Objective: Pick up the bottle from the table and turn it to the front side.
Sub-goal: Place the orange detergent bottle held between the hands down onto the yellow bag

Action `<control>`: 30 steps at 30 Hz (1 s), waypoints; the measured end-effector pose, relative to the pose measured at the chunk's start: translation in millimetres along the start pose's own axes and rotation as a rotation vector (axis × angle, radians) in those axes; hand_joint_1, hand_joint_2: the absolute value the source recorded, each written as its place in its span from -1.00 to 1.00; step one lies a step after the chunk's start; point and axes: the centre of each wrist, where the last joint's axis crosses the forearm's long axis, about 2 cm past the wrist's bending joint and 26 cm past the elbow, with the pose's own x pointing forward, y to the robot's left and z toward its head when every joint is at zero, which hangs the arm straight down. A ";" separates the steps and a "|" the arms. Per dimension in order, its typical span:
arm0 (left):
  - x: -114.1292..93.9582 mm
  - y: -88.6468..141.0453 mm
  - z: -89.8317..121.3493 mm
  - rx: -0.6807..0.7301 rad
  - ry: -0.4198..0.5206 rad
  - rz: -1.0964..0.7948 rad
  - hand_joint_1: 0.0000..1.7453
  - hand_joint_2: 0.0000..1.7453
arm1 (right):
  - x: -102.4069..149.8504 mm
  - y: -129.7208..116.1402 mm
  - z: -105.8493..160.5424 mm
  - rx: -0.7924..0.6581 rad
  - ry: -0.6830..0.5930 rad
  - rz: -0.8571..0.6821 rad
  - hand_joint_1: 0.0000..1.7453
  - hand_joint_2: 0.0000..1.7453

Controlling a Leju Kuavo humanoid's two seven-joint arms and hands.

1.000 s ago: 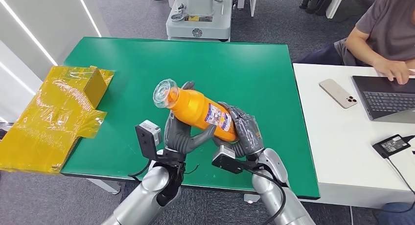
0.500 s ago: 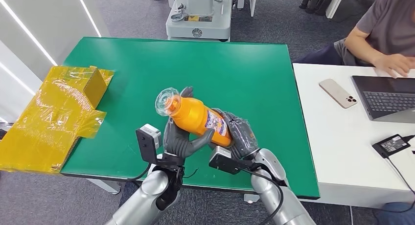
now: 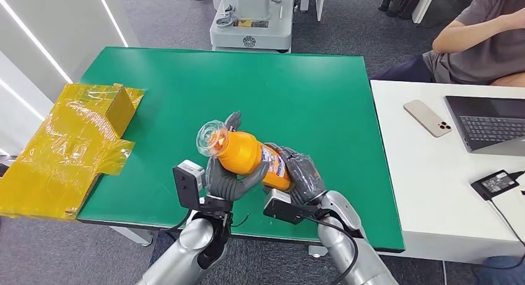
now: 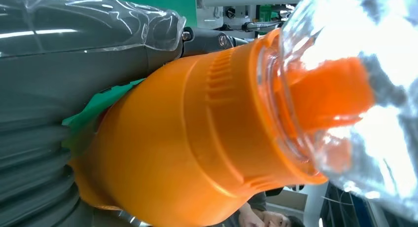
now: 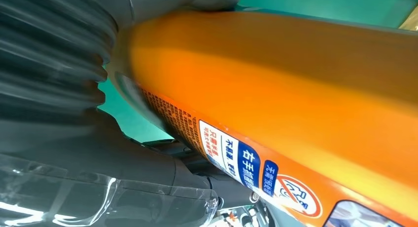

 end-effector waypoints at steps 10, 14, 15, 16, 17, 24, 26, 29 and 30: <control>-1.3 -1.8 3.2 0.022 0.000 0.024 1.00 1.00 | -0.1 1.3 1.0 0.004 -0.001 0.001 1.00 1.00; -1.1 -1.7 2.7 0.026 -0.005 0.028 1.00 1.00 | -0.1 2.1 1.4 0.006 -0.006 0.001 1.00 1.00; -1.0 -1.6 2.6 0.028 -0.005 0.028 1.00 1.00 | -0.1 2.2 1.5 0.006 -0.007 0.001 1.00 1.00; -1.0 -1.5 2.4 0.029 -0.006 0.028 1.00 1.00 | -0.1 2.4 1.5 0.007 -0.007 0.001 1.00 1.00; -0.9 -1.3 2.1 0.031 -0.007 0.028 1.00 1.00 | 0.0 2.4 1.5 0.008 -0.008 0.001 1.00 1.00; -1.7 -1.1 3.7 0.057 -0.017 0.032 1.00 1.00 | 1.0 2.0 -0.1 0.011 -0.008 0.015 -0.85 1.00; -2.3 -1.4 5.4 0.063 -0.016 0.030 1.00 1.00 | 2.0 3.1 -0.2 -0.002 -0.001 0.023 -1.00 1.00; -1.7 -1.9 6.8 0.066 -0.018 0.026 1.00 1.00 | 5.5 6.5 0.6 -0.039 0.008 0.027 -1.00 1.00; -1.1 -2.1 6.6 0.066 -0.019 0.025 1.00 1.00 | 7.4 7.4 0.9 -0.057 0.008 0.024 -1.00 1.00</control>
